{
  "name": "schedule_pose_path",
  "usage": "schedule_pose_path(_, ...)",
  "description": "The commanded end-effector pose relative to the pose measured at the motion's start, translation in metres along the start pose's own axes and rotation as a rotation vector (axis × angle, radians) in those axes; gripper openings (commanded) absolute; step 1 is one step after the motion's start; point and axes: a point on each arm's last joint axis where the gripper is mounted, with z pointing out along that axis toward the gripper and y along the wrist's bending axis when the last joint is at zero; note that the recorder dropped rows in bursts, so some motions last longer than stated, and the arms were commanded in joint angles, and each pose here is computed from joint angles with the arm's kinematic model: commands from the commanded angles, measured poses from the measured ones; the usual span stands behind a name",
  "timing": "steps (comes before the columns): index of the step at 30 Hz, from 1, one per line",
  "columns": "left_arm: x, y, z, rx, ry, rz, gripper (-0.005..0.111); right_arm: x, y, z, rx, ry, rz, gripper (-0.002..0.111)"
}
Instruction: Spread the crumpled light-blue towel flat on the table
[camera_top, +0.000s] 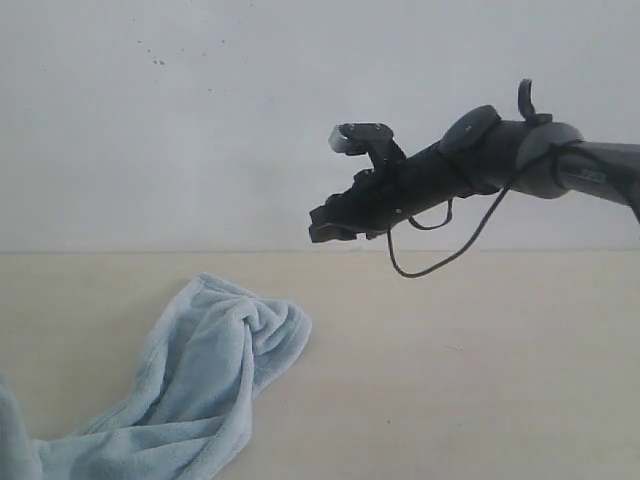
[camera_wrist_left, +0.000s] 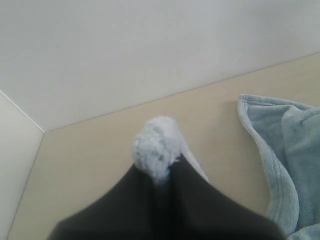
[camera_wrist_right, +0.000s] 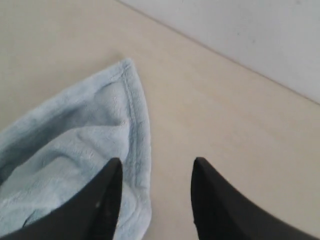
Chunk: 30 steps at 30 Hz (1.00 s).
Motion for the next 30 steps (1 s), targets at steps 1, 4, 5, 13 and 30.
schedule_pose_path(1, -0.001, 0.000, 0.001, 0.000, -0.009, -0.006, 0.004, -0.015, -0.026, 0.004, 0.006, -0.059, 0.054, 0.036)
schedule_pose_path(4, -0.002, -0.001, 0.001, 0.006, -0.020, -0.024, 0.004, -0.016, -0.033, 0.011, 0.004, -0.074, 0.088, 0.027)
schedule_pose_path(5, -0.002, -0.001, 0.001, 0.008, -0.024, -0.035, 0.004, -0.014, -0.036, 0.015, 0.003, -0.076, 0.104, 0.027)
schedule_pose_path(13, -0.006, -0.012, 0.011, 0.076, -0.046, -0.084, 0.004, 0.012, -0.044, 0.044, -0.040, -0.004, 0.166, 0.042)
schedule_pose_path(30, -0.003, -0.024, 0.034, 0.095, 0.017, -0.054, 0.004, 0.066, -0.018, 0.099, -0.193, 0.194, 0.211, 0.042)
